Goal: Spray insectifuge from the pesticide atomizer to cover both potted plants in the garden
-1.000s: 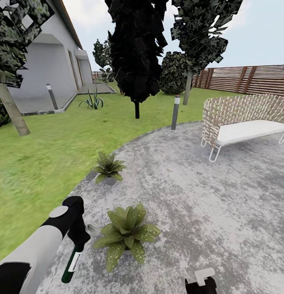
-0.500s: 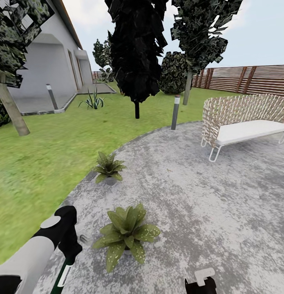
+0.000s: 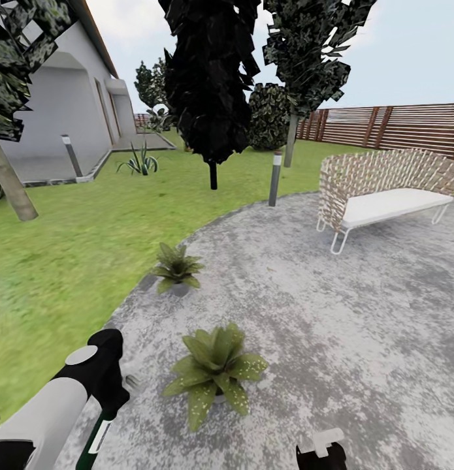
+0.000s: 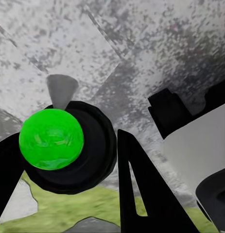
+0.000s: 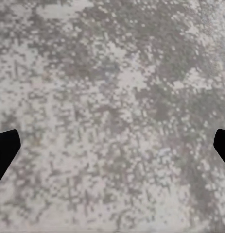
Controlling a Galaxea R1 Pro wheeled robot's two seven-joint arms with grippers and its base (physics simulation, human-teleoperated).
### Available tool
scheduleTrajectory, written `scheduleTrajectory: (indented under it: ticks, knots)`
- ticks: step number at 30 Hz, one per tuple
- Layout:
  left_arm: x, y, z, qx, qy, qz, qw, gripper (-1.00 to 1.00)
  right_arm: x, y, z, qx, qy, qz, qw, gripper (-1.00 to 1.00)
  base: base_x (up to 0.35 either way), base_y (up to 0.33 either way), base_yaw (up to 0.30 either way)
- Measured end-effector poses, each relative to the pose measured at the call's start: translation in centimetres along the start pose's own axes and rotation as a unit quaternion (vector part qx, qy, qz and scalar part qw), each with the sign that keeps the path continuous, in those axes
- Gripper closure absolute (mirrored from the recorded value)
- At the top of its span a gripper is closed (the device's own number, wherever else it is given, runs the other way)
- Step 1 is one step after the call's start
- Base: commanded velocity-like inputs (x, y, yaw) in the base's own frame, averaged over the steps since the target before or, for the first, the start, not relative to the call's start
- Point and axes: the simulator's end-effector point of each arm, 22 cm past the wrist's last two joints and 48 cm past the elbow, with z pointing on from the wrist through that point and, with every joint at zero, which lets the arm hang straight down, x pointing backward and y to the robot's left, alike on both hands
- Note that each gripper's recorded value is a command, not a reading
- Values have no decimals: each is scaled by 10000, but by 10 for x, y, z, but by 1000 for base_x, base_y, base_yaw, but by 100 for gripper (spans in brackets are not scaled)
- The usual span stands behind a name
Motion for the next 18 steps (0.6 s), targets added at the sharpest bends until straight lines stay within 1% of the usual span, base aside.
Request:
scheduleTrajectory:
  ticks: [4, 5, 7, 10, 13, 18]
  knots:
    - [0, -3, 2, 30, 12, 22, 10000, 100, 0, -4, 0, 26, -1, -3, 10000, -100, 26, 41, -5]
    - [2, -5, 6, 46, 37, 34, 10000, 100, 0, -4, 0, 29, -3, -7, 10000, -100, 4, 6, -1]
    - [2, -13, 12, 95, 66, 83, 9999, 100, 0, -4, 0, 28, -3, -10, 10000, -100, 1, 2, 0]
    - [-4, -25, 17, 146, 57, 171, 9997, 100, 0, -4, 0, 27, -4, -7, 10000, -100, 0, 0, -3]
    - [-6, -29, 17, 144, 48, 203, 9997, 100, 0, -4, 0, 23, -3, -8, 10000, -100, 0, 0, -162]
    - [-6, -30, 18, 146, 48, 201, 9997, 100, 1, -4, 0, 26, 1, -8, 10000, -100, 0, 0, -253]
